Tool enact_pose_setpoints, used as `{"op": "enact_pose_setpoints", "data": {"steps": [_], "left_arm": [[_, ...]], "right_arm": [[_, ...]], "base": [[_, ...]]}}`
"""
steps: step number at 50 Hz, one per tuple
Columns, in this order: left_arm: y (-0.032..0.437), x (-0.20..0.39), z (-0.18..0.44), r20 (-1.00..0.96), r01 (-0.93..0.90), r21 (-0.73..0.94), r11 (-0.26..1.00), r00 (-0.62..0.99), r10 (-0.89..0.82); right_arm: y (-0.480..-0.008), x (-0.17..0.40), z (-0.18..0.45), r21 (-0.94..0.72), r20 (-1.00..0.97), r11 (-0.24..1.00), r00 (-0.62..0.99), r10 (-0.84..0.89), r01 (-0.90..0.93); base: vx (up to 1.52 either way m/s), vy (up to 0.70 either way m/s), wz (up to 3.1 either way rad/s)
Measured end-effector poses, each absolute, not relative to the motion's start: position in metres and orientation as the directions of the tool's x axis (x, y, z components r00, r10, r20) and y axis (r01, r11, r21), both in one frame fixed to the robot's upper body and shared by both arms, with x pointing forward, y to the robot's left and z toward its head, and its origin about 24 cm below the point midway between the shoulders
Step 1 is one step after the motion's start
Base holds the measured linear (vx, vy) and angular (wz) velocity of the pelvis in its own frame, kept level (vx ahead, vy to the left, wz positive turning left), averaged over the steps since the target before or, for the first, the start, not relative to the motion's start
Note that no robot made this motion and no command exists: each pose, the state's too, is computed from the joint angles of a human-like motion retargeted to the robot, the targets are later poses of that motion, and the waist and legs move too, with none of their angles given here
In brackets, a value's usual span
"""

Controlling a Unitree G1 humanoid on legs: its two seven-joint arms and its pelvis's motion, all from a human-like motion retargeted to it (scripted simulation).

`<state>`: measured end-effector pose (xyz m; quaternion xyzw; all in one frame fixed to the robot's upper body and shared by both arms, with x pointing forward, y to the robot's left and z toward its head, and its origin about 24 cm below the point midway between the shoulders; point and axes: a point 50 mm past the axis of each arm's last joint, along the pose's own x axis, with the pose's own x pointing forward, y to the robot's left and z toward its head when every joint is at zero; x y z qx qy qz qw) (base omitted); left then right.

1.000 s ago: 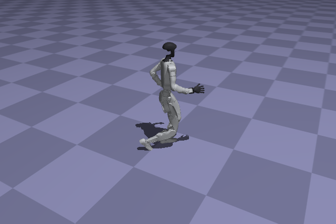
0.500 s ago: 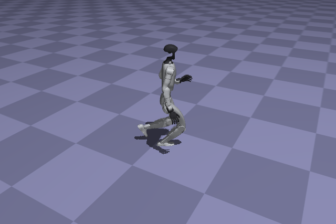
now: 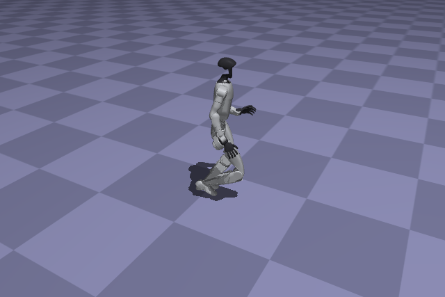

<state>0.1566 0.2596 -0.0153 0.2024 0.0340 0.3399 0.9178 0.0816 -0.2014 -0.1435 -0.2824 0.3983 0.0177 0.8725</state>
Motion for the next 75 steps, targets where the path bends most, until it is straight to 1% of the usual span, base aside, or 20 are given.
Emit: {"op": "enact_pose_setpoints", "data": {"steps": [5, 10, 13, 16, 19, 22, 25, 30, 33, 36, 41, 46, 50, 53, 56, 60, 63, 67, 70, 75], "left_arm": [[0.251, 0.198, 0.039, 0.319, -0.623, 0.228, 0.748, 0.774, 0.547], [0.236, 0.2, 0.061, 0.409, -0.531, 0.183, 0.827, 0.806, 0.427], [0.231, 0.188, 0.042, 0.309, -0.481, 0.215, 0.85, 0.859, 0.408], [0.234, 0.167, 0.002, 0.09, -0.439, 0.293, 0.849, 0.897, 0.433], [0.238, 0.133, -0.041, -0.156, -0.383, 0.37, 0.847, 0.873, 0.463], [0.242, 0.083, -0.063, -0.339, -0.306, 0.404, 0.862, 0.825, 0.452], [0.247, 0.039, -0.066, -0.446, -0.278, 0.391, 0.877, 0.776, 0.445], [0.246, 0.006, -0.064, -0.494, -0.358, 0.367, 0.859, 0.707, 0.506], [0.244, 0.024, -0.058, -0.407, -0.412, 0.374, 0.831, 0.732, 0.546], [0.251, 0.079, -0.047, -0.217, -0.485, 0.397, 0.779, 0.775, 0.593], [0.253, 0.172, 0.003, 0.106, -0.623, 0.252, 0.74, 0.778, 0.619], [0.239, 0.201, 0.052, 0.322, -0.57, 0.079, 0.818, 0.791, 0.52], [0.224, 0.201, 0.059, 0.354, -0.47, 0.066, 0.88, 0.836, 0.42], [0.218, 0.19, 0.036, 0.239, -0.428, 0.111, 0.897, 0.888, 0.394], [0.221, 0.172, -0.005, 0.03, -0.41, 0.213, 0.887, 0.91, 0.414], [0.228, 0.121, -0.058, -0.256, -0.344, 0.342, 0.874, 0.861, 0.439], [0.237, 0.07, -0.073, -0.404, -0.285, 0.373, 0.883, 0.807, 0.431], [0.248, 0.017, -0.075, -0.516, -0.286, 0.375, 0.882, 0.725, 0.455], [0.247, 0.001, -0.073, -0.533, -0.326, 0.376, 0.867, 0.69, 0.491], [0.248, 0.041, -0.065, -0.38, -0.4, 0.411, 0.819, 0.741, 0.553]], "right_arm": [[-0.24, -0.039, -0.153, -0.411, -0.892, 0.852, 0.333, -0.304, -0.324], [-0.26, -0.082, -0.142, -0.442, -0.893, 0.864, 0.206, -0.4, -0.242], [-0.264, -0.049, -0.144, -0.497, -0.852, 0.842, 0.297, -0.43, -0.208], [-0.264, 0.039, -0.143, -0.581, -0.736, 0.796, 0.527, -0.426, -0.169], [-0.244, 0.158, -0.107, -0.627, -0.48, 0.778, 0.806, -0.345, -0.04], [-0.215, 0.24, -0.036, -0.549, -0.129, 0.828, 0.967, -0.219, 0.114], [-0.185, 0.267, 0.029, -0.402, 0.155, 0.906, 0.985, -0.076, 0.133], [-0.156, 0.252, 0.055, -0.299, 0.277, 0.954, 0.958, 0.074, 0.012], [-0.157, 0.23, 0.019, -0.323, 0.126, 0.946, 0.991, 0.051, -0.007], [-0.169, 0.191, -0.048, -0.388, -0.182, 0.921, 0.981, -0.06, -0.015], [-0.214, 0.074, -0.133, -0.457, -0.661, 0.883, 0.705, -0.257, -0.106], [-0.256, -0.028, -0.14, -0.477, -0.819, 0.872, 0.418, -0.393, -0.113], [-0.269, -0.052, -0.133, -0.513, -0.816, 0.856, 0.346, -0.464, -0.063], [-0.268, -0.019, -0.133, -0.541, -0.764, 0.84, 0.441, -0.471, -0.042], [-0.258, 0.066, -0.127, -0.575, -0.627, 0.818, 0.65, -0.431, -0.013], [-0.224, 0.197, -0.069, -0.536, -0.252, 0.835, 0.921, -0.297, 0.123], [-0.201, 0.246, -0.004, -0.412, 0.047, 0.89, 0.98, -0.195, 0.197], [-0.179, 0.258, 0.049, -0.281, 0.273, 0.947, 0.959, -0.074, 0.153], [-0.171, 0.25, 0.056, -0.257, 0.307, 0.96, 0.951, -0.028, 0.112], [-0.171, 0.211, -0.007, -0.334, 0.035, 0.939, 0.997, -0.076, 0.083]], "base": [[0.12, -0.06, -0.46], [-0.01, -0.1, -0.45], [-0.08, -0.05, -0.52], [-0.07, -0.05, -0.5], [-0.08, -0.01, -0.7], [0.03, 0.05, -0.03], [0.08, 0.09, 0.27], [0.0, 0.08, 0.19], [-0.03, 0.02, -0.23], [-0.05, 0.0, -0.55], [0.02, 0.04, -0.58], [0.11, -0.07, -0.64], [-0.04, -0.09, -0.58], [-0.08, -0.07, -0.45], [-0.08, -0.07, -0.31], [-0.06, 0.01, -0.51], [0.05, 0.07, -0.04], [0.05, 0.09, 0.08], [0.0, 0.04, 0.07], [-0.03, 0.0, -0.34]]}}
